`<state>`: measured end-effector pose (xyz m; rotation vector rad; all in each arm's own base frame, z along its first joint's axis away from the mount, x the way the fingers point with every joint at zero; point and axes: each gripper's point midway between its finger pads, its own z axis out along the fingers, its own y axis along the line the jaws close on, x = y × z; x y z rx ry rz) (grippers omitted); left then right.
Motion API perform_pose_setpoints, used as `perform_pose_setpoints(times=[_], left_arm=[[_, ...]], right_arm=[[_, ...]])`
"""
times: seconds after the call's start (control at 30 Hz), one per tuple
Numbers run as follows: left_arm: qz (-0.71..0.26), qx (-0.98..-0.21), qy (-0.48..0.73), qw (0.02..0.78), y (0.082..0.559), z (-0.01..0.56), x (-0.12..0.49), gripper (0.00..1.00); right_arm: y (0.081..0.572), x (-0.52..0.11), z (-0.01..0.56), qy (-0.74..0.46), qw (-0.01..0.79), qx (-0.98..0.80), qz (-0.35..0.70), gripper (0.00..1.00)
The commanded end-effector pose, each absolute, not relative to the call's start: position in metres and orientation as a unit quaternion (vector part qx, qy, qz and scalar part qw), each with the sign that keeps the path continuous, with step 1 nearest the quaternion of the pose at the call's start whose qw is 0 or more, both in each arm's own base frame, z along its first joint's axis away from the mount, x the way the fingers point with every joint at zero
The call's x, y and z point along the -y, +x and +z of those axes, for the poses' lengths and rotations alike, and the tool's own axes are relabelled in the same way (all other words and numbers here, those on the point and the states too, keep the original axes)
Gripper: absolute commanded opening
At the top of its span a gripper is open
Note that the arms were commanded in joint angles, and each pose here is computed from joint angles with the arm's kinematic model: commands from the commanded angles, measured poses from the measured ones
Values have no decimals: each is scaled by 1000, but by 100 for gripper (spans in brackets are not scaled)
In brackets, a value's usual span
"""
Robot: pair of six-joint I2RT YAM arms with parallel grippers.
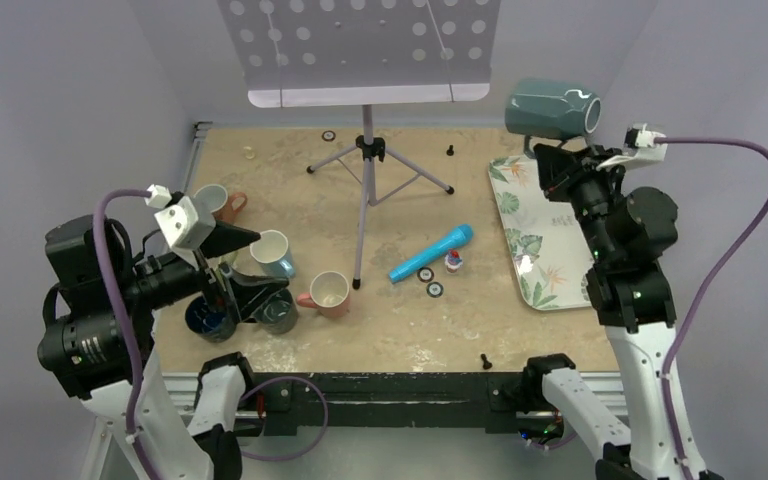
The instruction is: Turn the mug right side up
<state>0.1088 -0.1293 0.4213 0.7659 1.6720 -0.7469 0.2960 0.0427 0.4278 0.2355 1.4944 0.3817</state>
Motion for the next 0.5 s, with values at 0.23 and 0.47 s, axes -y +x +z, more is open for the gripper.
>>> perform_pose_setpoints(times=[0.23,0.47], left_arm=[[-457,-648,266,549,98,498,152,93],[-470,-637,239,562,100,526,153,94]], right_arm=[[165,-129,582,-72,764,-430,475,0],[166,-195,606,-102,698,-407,580,0]])
